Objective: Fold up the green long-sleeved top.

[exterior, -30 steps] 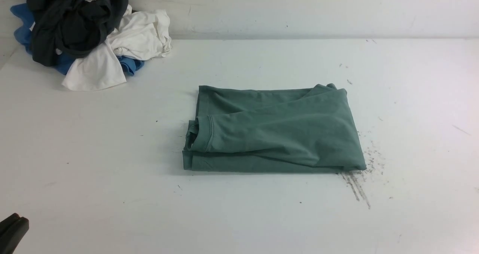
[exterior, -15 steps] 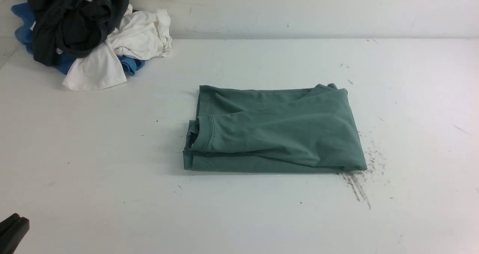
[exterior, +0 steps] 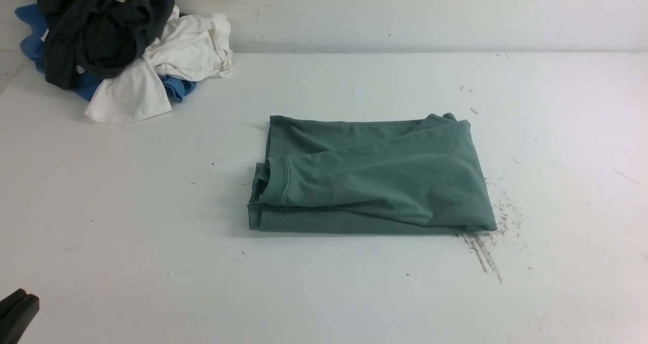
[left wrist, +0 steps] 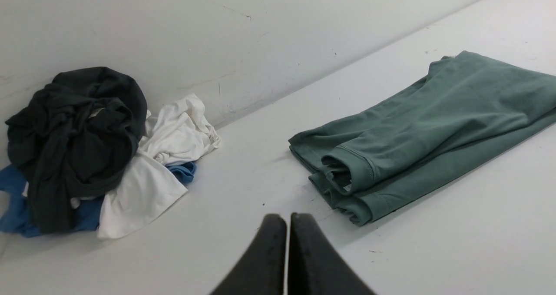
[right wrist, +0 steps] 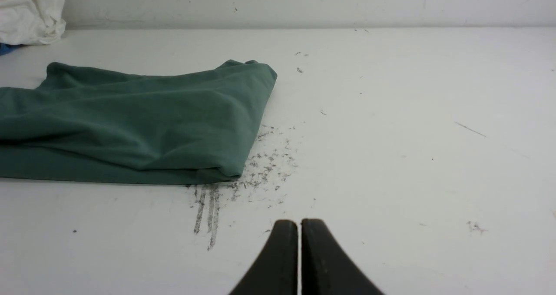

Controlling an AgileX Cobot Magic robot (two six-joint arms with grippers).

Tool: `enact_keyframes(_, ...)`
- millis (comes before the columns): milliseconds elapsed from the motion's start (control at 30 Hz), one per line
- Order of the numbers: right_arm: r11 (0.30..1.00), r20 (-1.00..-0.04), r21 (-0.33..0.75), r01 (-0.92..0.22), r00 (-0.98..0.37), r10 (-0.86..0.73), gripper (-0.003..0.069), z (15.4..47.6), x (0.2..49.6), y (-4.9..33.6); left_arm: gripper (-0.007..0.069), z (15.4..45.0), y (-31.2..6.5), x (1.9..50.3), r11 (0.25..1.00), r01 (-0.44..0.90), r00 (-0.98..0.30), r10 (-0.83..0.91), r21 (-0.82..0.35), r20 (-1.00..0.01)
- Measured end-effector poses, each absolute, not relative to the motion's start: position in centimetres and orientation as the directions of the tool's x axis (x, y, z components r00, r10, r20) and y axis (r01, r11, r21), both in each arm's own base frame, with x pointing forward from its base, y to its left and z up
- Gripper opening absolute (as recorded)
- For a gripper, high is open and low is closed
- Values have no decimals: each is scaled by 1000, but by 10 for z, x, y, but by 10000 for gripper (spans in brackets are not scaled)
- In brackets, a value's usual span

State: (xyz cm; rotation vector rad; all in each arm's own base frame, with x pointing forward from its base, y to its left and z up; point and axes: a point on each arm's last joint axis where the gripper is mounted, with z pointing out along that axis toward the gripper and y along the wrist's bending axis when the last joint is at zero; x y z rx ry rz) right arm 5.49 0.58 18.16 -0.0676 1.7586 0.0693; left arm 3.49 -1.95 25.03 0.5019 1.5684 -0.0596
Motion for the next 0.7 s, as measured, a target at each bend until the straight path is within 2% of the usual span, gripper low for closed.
enact_keyframes(367, 996, -982, 9, -84, -188, -7, 6, 182, 55, 6, -3, 249, -20, 35, 898, 349, 20, 277, 266, -961)
enact_keyframes(600, 996, -982, 9, -84, -189, -7, 6, 182, 55, 6, -3, 223, -15, 44, 901, 285, -51, 357, 329, -933)
enact_keyframes(667, 996, -982, 9, -84, -189, -7, 6, 182, 55, 6, -3, 205, -12, 49, 939, 232, -123, 288, 255, -950)
enact_keyframes(700, 996, -982, 9, -84, -189, -7, 6, 182, 55, 6, -3, 193, -10, 52, 968, 185, -163, 200, 170, -966)
